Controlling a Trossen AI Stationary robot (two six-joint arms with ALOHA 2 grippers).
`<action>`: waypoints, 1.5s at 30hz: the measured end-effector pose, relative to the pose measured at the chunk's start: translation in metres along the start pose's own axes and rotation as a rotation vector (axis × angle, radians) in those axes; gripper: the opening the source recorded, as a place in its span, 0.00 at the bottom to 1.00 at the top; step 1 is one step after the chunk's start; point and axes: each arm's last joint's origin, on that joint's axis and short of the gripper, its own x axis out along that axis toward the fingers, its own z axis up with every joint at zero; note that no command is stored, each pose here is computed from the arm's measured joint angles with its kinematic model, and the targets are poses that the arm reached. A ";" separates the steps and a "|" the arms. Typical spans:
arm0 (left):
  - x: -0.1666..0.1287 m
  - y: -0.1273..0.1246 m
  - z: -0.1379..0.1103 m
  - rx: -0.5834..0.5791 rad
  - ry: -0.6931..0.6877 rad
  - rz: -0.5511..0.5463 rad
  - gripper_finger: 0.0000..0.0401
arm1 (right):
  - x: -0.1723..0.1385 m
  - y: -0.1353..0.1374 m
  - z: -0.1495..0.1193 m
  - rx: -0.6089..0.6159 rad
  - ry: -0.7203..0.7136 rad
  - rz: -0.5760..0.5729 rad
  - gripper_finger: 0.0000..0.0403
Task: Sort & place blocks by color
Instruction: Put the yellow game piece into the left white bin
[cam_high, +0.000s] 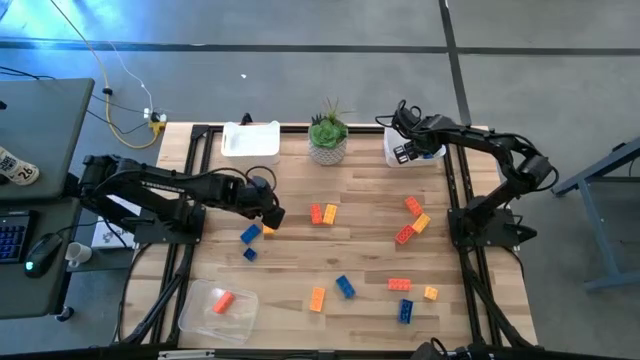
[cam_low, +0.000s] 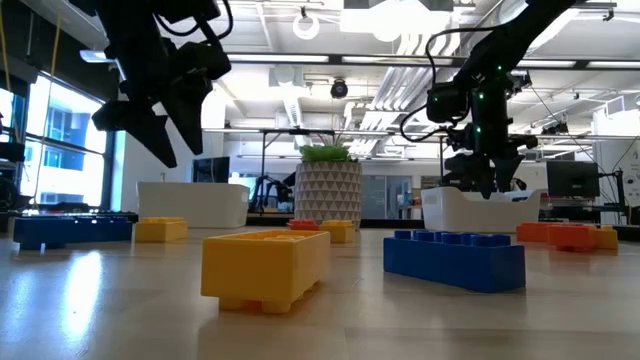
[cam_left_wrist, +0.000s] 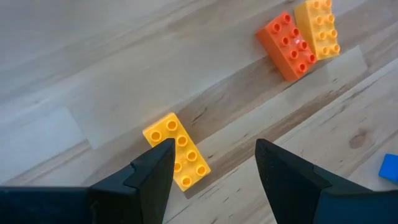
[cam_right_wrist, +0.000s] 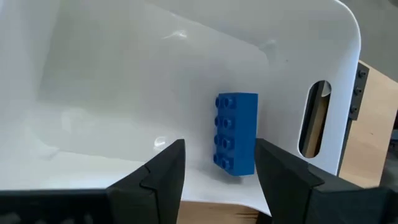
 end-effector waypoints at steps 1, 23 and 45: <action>0.000 -0.001 -0.001 -0.006 -0.001 -0.001 0.52 | 0.000 0.000 0.000 0.000 0.000 0.000 0.44; -0.003 0.002 -0.027 -0.190 -0.030 0.111 0.52 | 0.000 0.000 0.000 -0.003 -0.001 0.001 0.44; 0.061 -0.009 -0.039 -0.222 0.049 0.239 0.52 | 0.000 0.001 0.000 -0.027 -0.001 0.017 0.44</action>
